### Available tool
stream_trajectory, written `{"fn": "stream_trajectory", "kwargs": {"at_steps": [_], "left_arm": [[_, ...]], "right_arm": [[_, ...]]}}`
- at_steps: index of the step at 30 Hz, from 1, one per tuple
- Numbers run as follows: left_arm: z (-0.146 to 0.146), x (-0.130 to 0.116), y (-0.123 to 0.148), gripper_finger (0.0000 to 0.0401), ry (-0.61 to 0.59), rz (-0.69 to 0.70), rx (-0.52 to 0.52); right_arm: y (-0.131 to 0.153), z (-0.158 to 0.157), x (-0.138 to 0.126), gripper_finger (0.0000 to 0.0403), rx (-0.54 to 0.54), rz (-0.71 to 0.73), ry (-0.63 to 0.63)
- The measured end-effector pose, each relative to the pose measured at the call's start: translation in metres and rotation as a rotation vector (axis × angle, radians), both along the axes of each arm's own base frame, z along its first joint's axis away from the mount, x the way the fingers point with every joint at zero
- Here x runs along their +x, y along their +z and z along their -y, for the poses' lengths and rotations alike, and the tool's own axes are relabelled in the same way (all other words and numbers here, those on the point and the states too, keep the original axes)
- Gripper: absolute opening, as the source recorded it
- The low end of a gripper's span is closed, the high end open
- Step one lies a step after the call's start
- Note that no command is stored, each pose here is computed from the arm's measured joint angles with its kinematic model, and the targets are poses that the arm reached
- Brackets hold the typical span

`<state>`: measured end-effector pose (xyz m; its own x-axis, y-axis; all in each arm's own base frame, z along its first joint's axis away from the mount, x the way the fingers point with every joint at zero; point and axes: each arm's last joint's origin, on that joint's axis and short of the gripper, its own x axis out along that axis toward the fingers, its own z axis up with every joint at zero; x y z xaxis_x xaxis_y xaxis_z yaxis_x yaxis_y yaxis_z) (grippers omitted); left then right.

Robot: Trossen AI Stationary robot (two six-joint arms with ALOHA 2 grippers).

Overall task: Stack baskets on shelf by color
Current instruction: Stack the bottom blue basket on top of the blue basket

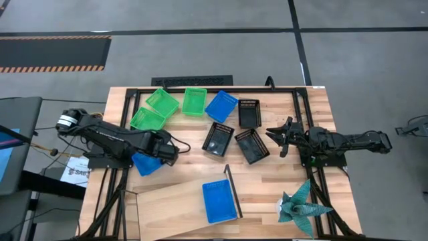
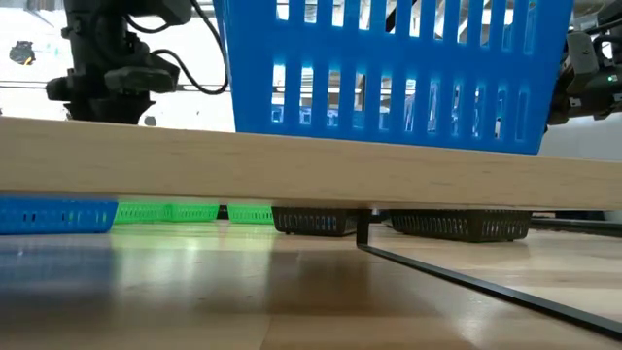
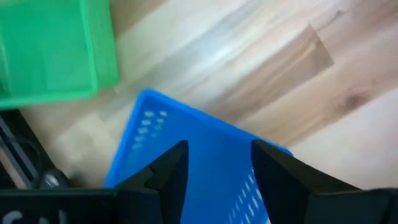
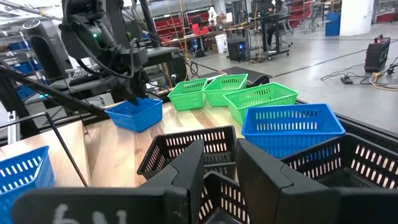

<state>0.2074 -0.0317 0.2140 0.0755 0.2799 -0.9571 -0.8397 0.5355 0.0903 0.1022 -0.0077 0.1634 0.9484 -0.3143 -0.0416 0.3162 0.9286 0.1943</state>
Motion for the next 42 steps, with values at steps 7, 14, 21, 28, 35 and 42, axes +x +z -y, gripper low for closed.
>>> {"fn": "stream_trajectory", "kwargs": {"at_steps": [7, 14, 21, 28, 35, 42], "left_arm": [[-0.001, 0.004, 0.000, 0.0163, -0.333, -0.062, 0.050], [-0.001, 0.004, 0.000, 0.0163, -0.697, -0.162, 0.070], [-0.004, 0.005, 0.000, 0.0163, -0.883, -0.221, 0.084], [-0.004, 0.005, 0.000, 0.0163, -1.083, -0.271, 0.078], [-0.004, 0.005, 0.000, 0.0163, -1.264, -0.319, 0.091], [-0.005, 0.002, -0.010, 0.0163, -1.355, -0.316, 0.032]], "right_arm": [[0.000, 0.000, 0.000, 0.0118, 0.000, 0.000, 0.000], [0.000, 0.000, 0.000, 0.0118, 0.000, 0.000, 0.000], [0.000, 0.000, 0.000, 0.0118, 0.000, 0.000, 0.000], [0.000, 0.000, 0.000, 0.0118, 0.000, 0.000, 0.000], [0.000, 0.000, 0.000, 0.0118, 0.000, 0.000, 0.000], [0.000, 0.000, 0.000, 0.0118, 0.000, 0.000, 0.000]]}}
